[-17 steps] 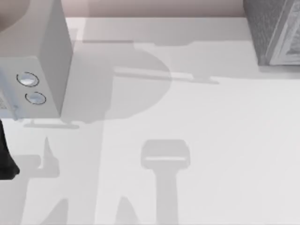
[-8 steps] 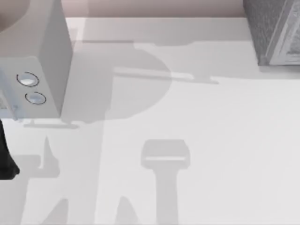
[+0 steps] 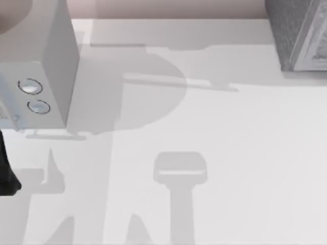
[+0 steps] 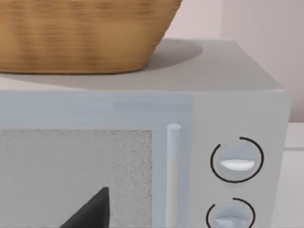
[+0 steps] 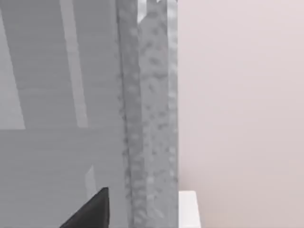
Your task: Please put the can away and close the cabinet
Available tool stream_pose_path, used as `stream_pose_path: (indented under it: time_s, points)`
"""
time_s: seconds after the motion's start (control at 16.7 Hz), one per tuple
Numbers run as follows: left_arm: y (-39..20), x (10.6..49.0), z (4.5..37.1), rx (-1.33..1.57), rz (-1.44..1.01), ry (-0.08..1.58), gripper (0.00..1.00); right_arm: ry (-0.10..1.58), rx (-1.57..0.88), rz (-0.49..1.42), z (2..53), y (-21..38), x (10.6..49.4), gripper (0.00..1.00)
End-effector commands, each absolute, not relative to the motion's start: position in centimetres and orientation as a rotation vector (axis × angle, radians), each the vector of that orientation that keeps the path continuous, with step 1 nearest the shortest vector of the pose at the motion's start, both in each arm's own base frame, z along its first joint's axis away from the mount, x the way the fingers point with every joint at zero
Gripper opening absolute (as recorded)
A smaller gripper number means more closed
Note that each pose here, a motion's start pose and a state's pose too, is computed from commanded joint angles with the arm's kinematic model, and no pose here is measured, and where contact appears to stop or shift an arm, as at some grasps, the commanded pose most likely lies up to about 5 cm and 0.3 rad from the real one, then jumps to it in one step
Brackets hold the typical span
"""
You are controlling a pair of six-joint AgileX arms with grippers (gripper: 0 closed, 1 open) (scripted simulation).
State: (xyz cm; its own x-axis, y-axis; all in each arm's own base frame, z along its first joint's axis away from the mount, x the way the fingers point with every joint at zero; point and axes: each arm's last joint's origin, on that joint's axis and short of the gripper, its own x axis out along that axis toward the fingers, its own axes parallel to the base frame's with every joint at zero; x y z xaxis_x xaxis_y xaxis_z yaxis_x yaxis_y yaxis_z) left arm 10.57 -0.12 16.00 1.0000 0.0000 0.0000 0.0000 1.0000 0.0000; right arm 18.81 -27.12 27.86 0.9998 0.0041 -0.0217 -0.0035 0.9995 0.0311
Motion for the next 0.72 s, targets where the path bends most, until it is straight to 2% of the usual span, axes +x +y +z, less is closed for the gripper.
stream_pose_path:
  time_s: [0.42,0.72]
  points:
    - [-0.1,10.6,16.0,0.000,0.000,0.000,1.00,0.032,0.049,0.008,43.0,-25.2,18.0,1.00]
    - [-0.1,10.6,16.0,0.000,0.000,0.000,1.00,0.012,0.011,0.006,50.0,-20.8,15.8,1.00]
